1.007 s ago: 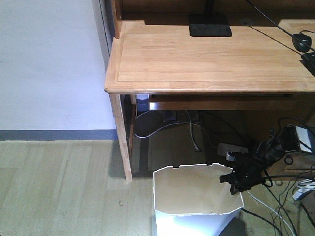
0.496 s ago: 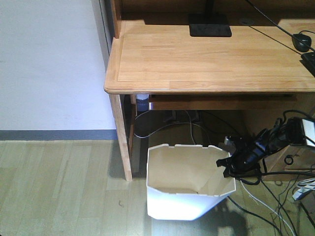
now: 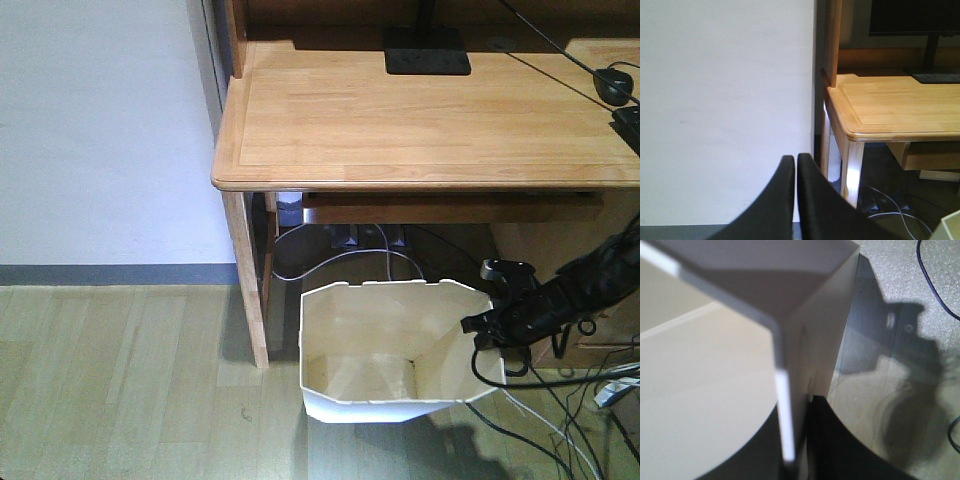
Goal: Move trash bin to bedside with robot
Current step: 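Close the right gripper on the bin rim and pull it out from under the desk, then hold the bin with the right gripper while the base turns toward the bed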
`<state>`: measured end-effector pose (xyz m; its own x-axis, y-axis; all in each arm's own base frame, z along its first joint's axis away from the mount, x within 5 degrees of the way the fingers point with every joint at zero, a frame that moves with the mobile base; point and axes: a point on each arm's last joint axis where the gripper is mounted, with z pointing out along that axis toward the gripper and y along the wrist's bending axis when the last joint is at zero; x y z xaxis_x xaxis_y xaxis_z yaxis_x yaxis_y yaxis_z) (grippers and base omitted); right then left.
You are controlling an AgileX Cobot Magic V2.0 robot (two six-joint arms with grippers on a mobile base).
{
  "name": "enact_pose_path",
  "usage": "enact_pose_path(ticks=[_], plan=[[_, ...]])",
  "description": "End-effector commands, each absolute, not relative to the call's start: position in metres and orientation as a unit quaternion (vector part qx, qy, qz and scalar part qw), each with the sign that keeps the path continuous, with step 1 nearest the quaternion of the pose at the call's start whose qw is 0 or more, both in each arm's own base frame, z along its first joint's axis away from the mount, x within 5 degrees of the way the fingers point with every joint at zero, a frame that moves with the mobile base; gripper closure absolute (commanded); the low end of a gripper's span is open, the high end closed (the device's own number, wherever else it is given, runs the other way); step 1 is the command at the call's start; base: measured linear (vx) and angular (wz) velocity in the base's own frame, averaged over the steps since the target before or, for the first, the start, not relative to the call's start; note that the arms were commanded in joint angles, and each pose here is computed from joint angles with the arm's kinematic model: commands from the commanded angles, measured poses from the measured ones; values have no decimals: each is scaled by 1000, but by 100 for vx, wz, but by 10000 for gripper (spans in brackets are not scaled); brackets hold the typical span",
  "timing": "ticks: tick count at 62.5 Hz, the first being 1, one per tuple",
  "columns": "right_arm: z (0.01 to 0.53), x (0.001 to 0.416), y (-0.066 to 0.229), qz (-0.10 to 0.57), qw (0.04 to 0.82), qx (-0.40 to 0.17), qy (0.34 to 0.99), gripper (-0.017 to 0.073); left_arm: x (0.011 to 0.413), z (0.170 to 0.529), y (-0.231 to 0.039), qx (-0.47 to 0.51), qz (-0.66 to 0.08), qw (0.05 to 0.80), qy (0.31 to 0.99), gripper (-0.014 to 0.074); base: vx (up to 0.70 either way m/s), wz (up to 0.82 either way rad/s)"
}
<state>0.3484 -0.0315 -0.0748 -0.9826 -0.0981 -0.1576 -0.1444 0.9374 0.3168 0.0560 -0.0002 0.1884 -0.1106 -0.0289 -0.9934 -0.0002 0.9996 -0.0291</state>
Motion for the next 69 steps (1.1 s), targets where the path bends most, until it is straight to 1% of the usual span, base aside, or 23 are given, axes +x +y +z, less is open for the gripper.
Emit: enact_pose_path(ticks=[1, 9, 22, 32, 69], plan=[[-17, 351, -22, 230, 117, -70, 964, 564, 56, 190, 0, -14, -17, 694, 720, 600, 0, 0], [-2, 329, -18, 229, 118, -64, 964, 564, 56, 190, 0, -14, -17, 694, 720, 600, 0, 0], [12, 315, -13, 238, 139, -56, 960, 564, 56, 190, 0, -14, -17, 694, 720, 600, 0, 0], [13, 314, -11, 251, 138, -60, 956, 564, 56, 190, 0, -14, -17, 694, 720, 600, 0, 0], [13, 314, -11, 251, 138, -60, 956, 564, 56, 190, 0, -14, -17, 694, 720, 600, 0, 0]])
